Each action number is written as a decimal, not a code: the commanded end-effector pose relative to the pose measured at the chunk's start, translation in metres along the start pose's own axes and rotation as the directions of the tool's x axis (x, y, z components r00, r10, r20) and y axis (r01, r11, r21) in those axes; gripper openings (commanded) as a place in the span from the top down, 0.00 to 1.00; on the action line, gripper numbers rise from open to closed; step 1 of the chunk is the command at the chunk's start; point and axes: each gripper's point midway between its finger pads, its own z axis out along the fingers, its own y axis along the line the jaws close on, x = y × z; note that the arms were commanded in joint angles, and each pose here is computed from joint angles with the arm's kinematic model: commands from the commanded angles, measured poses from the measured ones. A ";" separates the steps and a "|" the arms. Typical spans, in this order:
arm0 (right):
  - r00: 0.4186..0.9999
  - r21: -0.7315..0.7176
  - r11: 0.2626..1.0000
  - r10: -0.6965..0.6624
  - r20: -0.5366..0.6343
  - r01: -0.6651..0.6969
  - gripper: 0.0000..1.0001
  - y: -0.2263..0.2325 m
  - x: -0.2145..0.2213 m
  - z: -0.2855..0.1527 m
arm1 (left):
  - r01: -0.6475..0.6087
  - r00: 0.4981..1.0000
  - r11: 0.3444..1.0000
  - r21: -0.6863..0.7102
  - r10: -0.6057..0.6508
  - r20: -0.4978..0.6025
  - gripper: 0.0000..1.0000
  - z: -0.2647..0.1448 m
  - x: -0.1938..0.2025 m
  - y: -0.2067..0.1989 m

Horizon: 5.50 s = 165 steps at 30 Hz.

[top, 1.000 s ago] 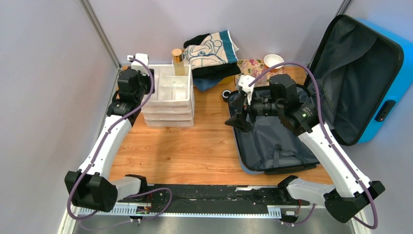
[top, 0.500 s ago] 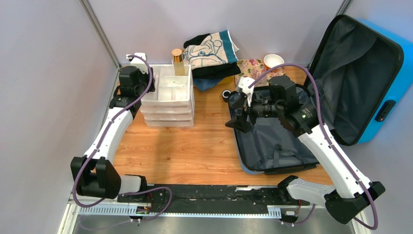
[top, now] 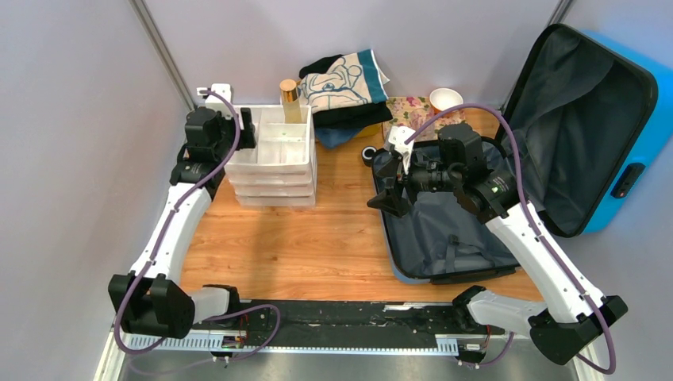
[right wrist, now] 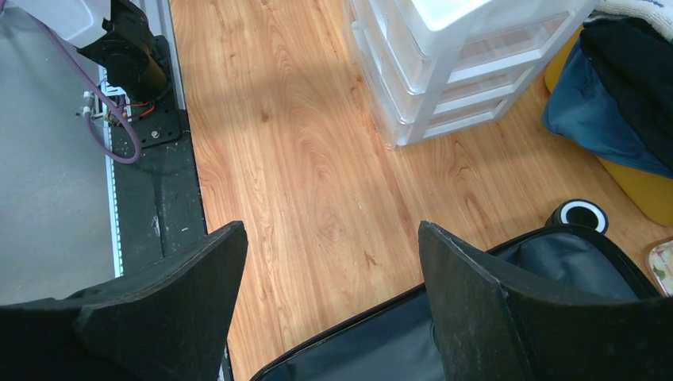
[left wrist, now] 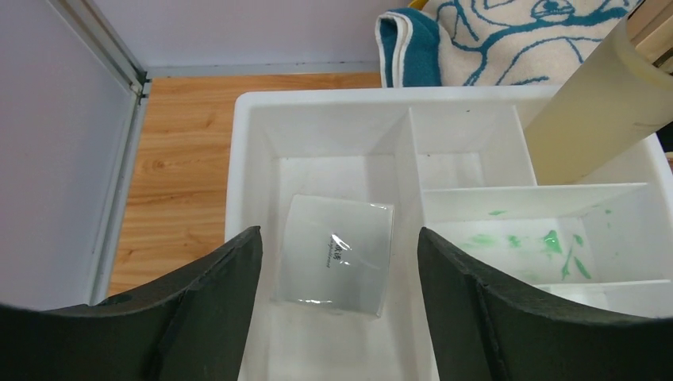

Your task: Open, take out, and arrange the luggage

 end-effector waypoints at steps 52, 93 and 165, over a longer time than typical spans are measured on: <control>0.769 0.414 0.865 0.464 -0.441 -0.284 0.22 -0.105 0.198 -0.008 | 0.063 0.998 0.949 0.310 -0.065 -0.003 0.37 -0.062 -0.031 -0.053; 0.787 0.368 0.927 0.284 -0.547 -0.079 0.54 -0.156 0.252 0.028 | 0.115 0.993 0.742 0.661 -0.090 -0.073 0.39 -0.099 -0.014 -0.116; 0.955 -0.312 0.915 0.188 -0.231 -0.255 0.16 0.043 0.033 0.005 | -0.906 0.276 -0.256 0.336 0.242 0.930 1.00 -0.232 0.101 -0.294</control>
